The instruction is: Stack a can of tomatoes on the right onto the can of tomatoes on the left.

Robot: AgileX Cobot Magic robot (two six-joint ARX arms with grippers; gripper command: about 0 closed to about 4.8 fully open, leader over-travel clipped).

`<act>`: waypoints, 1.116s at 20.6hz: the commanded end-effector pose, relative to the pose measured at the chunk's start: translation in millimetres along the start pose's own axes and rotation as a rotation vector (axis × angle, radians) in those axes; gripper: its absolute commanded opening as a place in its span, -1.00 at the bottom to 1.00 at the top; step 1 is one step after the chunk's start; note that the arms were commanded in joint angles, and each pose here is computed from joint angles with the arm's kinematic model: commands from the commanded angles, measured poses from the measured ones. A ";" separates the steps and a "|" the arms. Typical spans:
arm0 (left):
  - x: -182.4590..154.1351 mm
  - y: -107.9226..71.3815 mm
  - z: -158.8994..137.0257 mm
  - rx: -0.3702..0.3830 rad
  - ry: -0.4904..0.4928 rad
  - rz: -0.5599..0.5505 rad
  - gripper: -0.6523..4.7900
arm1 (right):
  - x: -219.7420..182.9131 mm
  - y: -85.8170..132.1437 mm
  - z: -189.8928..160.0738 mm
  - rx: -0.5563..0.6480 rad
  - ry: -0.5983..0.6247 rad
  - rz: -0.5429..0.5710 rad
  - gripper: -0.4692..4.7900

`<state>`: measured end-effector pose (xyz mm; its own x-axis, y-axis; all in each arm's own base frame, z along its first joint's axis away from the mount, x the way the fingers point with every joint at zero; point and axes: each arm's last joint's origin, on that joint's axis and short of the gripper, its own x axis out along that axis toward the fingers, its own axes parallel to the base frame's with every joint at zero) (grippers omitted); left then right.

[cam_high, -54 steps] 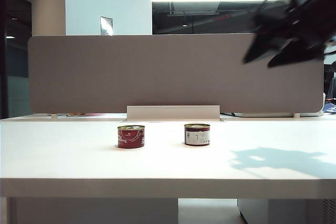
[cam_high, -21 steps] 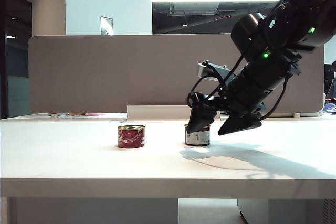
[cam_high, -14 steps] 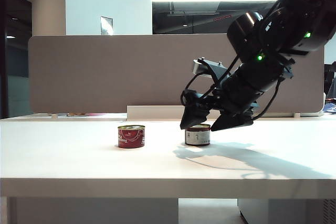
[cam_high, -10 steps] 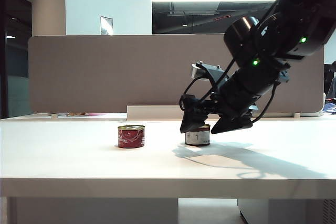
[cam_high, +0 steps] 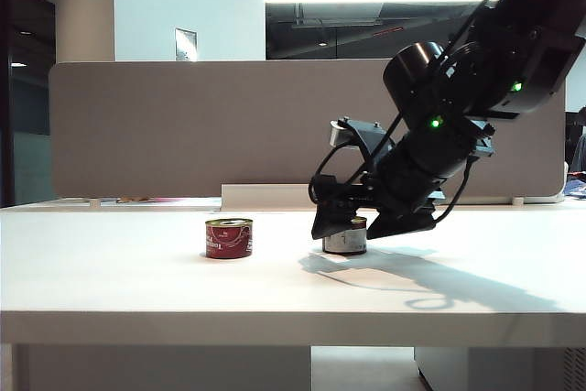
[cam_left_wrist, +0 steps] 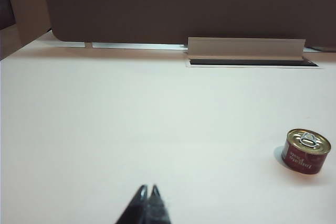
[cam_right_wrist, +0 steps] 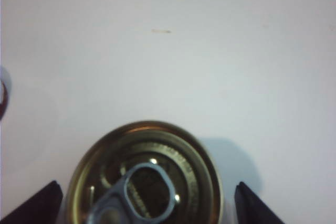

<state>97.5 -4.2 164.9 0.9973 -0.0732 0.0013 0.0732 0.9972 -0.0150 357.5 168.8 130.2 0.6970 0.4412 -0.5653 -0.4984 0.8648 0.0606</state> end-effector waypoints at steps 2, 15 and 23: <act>-0.1 0.0 1.9 0.004 -0.011 -0.001 -0.78 | -0.3 0.6 4.8 -0.003 -0.028 -0.004 0.56; -0.1 0.0 1.9 0.004 -0.011 -0.001 -0.78 | -1.5 1.0 13.9 -0.012 -0.109 0.004 -0.04; -0.1 0.0 1.8 0.004 -0.011 -0.002 -0.78 | -11.6 18.7 42.3 -0.043 -0.174 0.070 -0.04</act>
<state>97.5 -4.2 164.9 0.9973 -0.0732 0.0017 0.0732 0.9972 -0.0150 361.3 184.8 160.4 0.7355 0.5054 -0.4513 -0.5423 0.8384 0.0550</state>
